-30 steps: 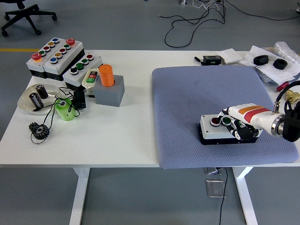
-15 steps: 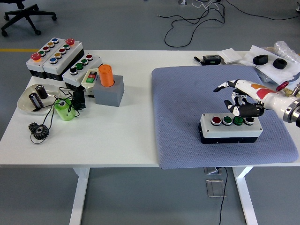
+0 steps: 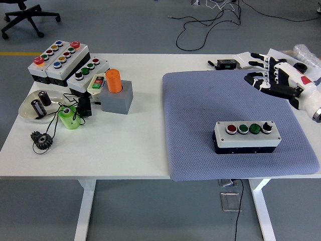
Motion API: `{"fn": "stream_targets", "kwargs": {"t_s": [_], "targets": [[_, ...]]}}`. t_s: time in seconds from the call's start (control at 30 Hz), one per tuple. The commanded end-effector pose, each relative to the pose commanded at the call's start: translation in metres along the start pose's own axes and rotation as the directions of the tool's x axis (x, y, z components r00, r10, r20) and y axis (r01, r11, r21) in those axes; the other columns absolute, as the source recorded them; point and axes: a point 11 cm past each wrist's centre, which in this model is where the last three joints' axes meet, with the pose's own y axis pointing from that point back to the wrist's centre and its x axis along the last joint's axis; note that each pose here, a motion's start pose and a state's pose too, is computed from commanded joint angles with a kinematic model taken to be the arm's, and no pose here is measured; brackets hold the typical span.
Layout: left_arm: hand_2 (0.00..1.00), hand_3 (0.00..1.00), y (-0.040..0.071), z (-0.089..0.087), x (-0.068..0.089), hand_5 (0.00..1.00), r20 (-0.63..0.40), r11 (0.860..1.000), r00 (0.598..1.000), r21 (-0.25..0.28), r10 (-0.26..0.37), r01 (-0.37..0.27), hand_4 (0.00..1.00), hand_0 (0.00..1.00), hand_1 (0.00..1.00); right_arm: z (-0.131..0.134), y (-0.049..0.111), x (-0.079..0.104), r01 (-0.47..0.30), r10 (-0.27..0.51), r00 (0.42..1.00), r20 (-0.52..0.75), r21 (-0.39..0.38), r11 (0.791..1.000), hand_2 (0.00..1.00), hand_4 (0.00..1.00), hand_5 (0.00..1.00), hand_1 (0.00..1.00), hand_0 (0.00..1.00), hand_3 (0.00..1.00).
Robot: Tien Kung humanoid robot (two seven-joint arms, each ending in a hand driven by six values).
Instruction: Pick up the button,place it on the desk,press the button,press the button
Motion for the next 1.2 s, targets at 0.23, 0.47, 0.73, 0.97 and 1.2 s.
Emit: {"fn": "stream_targets", "kwargs": {"t_s": [0.23,0.47,0.73,0.97,1.2], "targets": [[0.502,0.446,0.000,0.000,0.000,0.975,-0.001,1.000,1.000,-0.001,0.000,0.000,0.265,0.600,0.540,0.007,0.001,0.005,-0.030,0.039,0.957,0.287,-0.038,0.999,0.902,0.757,0.455,0.805,0.804,0.912],[0.502,0.446,0.000,0.001,0.000,0.975,-0.003,1.000,1.000,-0.004,0.001,-0.001,0.265,0.599,0.540,0.014,0.001,0.006,-0.026,0.071,0.839,0.540,-0.090,0.996,0.893,0.747,0.466,0.823,0.809,0.903],[0.502,0.447,0.000,0.002,0.000,0.975,-0.002,1.000,1.000,-0.003,0.001,-0.001,0.265,0.600,0.541,0.020,0.002,0.012,-0.048,0.103,0.820,0.564,-0.112,0.993,0.877,0.724,0.488,0.830,0.820,0.855],[0.502,0.448,0.000,0.002,0.000,0.978,0.002,1.000,1.000,-0.002,0.000,0.000,0.265,0.599,0.543,0.030,0.004,0.030,-0.111,0.165,0.813,0.559,-0.129,0.985,0.877,0.720,0.494,0.832,0.823,0.846],[0.502,0.448,0.000,0.001,-0.001,0.974,0.004,1.000,1.000,0.004,-0.001,0.001,0.264,0.599,0.541,0.043,0.009,0.057,-0.201,0.252,0.789,0.561,-0.152,0.968,0.865,0.718,0.499,0.823,0.815,0.832]]}}
